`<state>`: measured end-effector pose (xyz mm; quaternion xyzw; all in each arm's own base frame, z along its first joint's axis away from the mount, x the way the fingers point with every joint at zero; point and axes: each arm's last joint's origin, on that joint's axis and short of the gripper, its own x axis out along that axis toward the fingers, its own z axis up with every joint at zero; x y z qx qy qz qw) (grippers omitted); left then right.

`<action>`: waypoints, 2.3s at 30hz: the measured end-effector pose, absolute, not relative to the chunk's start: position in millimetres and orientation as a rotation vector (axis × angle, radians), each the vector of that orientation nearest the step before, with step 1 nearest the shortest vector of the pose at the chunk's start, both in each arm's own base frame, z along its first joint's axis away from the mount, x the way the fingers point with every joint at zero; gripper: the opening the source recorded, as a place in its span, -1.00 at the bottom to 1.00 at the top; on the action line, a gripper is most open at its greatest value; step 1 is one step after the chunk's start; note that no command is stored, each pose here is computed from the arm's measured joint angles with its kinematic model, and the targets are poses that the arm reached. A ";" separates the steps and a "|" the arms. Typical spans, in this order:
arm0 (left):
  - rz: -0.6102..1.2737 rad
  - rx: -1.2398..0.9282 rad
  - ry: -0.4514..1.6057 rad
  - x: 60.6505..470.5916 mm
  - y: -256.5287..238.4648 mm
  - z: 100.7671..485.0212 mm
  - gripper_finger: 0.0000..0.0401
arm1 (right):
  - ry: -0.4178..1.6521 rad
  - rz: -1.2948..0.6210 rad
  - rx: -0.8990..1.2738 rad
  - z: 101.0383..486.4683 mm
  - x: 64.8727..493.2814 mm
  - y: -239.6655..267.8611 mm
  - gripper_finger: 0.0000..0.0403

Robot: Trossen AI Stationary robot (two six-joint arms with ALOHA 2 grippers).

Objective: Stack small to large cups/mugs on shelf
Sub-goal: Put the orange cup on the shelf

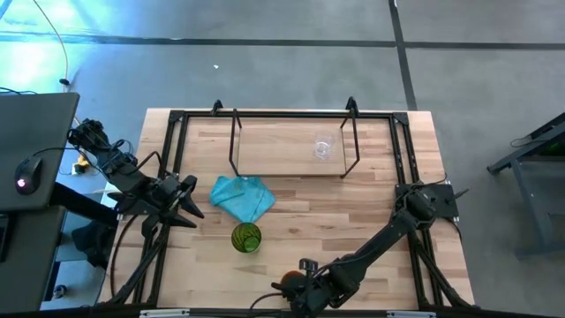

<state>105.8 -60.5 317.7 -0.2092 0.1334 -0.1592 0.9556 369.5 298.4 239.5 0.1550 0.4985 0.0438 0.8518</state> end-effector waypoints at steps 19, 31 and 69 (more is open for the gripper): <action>-0.323 -0.428 0.272 105.7 -60.5 317.7 -0.29 | 1.128 0.083 0.362 239.8 374.2 285.0 -0.99; -0.324 -0.427 0.271 105.7 -60.5 317.8 -0.29 | 1.222 0.038 0.259 273.8 381.0 251.4 -1.00; -0.335 -0.415 0.300 105.0 -60.7 315.2 -0.29 | 1.237 -0.173 0.015 342.6 394.4 128.7 -1.00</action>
